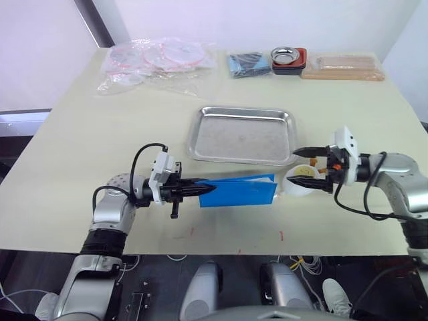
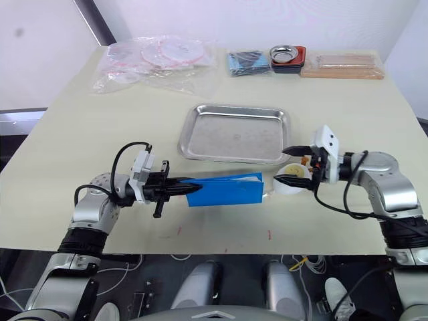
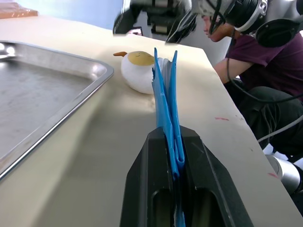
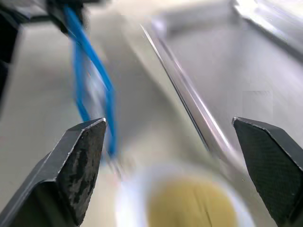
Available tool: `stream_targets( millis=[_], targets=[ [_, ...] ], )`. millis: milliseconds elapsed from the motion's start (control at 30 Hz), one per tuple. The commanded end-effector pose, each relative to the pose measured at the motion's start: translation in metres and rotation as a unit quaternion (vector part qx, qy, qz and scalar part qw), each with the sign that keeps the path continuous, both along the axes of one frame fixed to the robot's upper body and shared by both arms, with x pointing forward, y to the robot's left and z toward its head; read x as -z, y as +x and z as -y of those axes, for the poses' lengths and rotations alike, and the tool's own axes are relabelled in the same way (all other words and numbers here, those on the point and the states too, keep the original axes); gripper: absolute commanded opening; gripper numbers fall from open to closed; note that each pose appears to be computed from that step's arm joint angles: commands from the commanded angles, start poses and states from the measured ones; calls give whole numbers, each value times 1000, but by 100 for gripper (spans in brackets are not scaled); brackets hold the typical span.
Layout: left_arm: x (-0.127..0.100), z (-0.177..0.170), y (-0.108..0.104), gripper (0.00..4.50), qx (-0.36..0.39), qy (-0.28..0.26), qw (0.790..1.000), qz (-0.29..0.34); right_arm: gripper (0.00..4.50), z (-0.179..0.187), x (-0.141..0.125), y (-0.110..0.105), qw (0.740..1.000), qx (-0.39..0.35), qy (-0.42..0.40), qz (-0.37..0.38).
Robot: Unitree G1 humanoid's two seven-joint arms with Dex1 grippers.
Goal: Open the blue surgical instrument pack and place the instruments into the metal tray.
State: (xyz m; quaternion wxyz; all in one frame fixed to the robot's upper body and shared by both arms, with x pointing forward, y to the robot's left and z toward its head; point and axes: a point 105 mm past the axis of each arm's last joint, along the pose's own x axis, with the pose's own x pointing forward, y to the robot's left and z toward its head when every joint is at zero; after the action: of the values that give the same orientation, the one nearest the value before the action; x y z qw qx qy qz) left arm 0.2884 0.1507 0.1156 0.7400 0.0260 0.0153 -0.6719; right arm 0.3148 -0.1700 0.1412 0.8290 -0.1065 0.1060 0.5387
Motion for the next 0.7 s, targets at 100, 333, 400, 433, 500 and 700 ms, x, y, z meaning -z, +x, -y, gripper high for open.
stream_targets(
  millis=[100, 333, 400, 433, 500, 700],
  targets=[
    [-5, -1, 0, 0, 11, 2, 1000, 17, 444, 38, 4, 8, 996, 85, 1, -11],
    [-4, -1, 0, 0, 12, 6, 1000, 19, 444, 41, 23, -1, 989, 102, 34, -98],
    [-4, -1, 0, 0, 11, 6, 1000, 19, 444, 38, 26, -6, 986, 100, 44, -127],
    [-4, -1, 0, 0, 11, 6, 1000, 19, 421, 37, 27, -8, 985, 98, 44, -137],
    [-4, -1, 0, 0, 10, 6, 1000, 19, 372, 36, 29, -11, 984, 96, 44, -146],
    [-3, -2, 1, 0, 7, 8, 1000, 19, 109, 31, 12, -12, 982, 85, 95, -141]
  ],
)
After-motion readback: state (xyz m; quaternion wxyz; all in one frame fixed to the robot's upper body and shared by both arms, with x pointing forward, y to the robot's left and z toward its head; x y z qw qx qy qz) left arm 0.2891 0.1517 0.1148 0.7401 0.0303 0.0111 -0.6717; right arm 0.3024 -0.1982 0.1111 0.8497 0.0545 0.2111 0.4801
